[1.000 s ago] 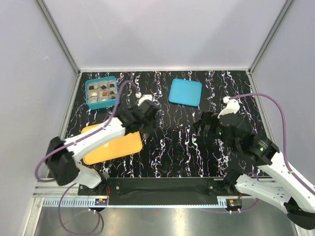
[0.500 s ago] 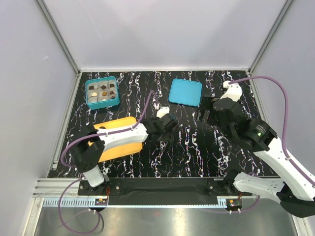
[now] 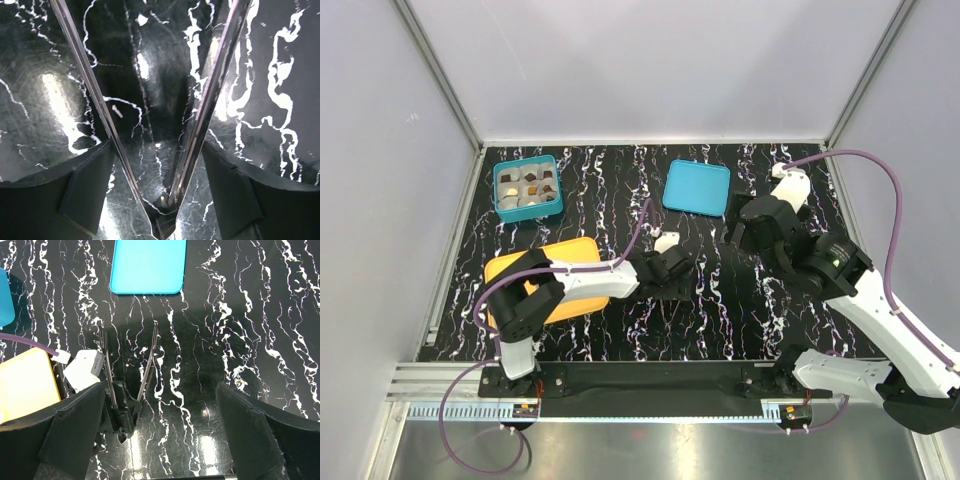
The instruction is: Pack the chocolate
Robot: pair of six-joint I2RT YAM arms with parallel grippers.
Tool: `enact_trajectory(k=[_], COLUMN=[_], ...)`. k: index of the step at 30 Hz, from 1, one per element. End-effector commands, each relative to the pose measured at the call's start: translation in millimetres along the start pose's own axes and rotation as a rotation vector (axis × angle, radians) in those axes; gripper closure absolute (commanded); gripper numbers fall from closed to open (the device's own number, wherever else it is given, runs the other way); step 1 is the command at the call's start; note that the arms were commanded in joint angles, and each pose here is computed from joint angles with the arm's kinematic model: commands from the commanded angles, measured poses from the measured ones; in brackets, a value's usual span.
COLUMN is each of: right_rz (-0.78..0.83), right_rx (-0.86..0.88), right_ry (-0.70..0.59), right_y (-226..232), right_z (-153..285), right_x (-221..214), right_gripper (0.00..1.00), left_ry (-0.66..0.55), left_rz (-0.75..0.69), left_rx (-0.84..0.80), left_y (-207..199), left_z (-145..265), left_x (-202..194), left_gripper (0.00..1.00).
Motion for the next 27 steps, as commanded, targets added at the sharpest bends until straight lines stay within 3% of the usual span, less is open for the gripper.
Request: enact_trajectory(k=[1,6,9,14,19,23,27], right_rz=[-0.053,-0.05,-0.06,-0.035,0.005,-0.026,-0.06], right_rx=[-0.005,0.045,0.086,0.1,0.049,0.133,0.105], right_ry=[-0.03,-0.013,-0.03,-0.087,-0.125,-0.066,-0.042], right_y=[0,5,9,12,18,23,25], right_z=[3,3,5,-6,-37,-74,-120], right_x=[8,5,7,7,28,44,57], right_gripper=[0.0,0.0,0.0,0.0,0.0,0.0,0.0], left_ry=[-0.015,-0.038,-0.074,-0.28,-0.455,-0.513,-0.592], left_rz=[0.032,0.026,0.006,-0.003,0.049,0.117,0.179], left_rx=[-0.044,-0.075,-0.085,-0.127,-0.047,-0.022,0.064], left_y=[-9,-16,-15,-16,33,76,120], left_z=[-2,17,49,143,217,242,260], left_x=[4,16,31,89,124,125,124], left_gripper=[0.2,0.01,0.01,0.01,0.01,0.01,0.01])
Point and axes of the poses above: each gripper's point midway between its finger pads, its own z axis back along the fingers, its own y axis along the line the jaws close on, x = y × z, the point moved 5 cm from there along z, back along the fingers
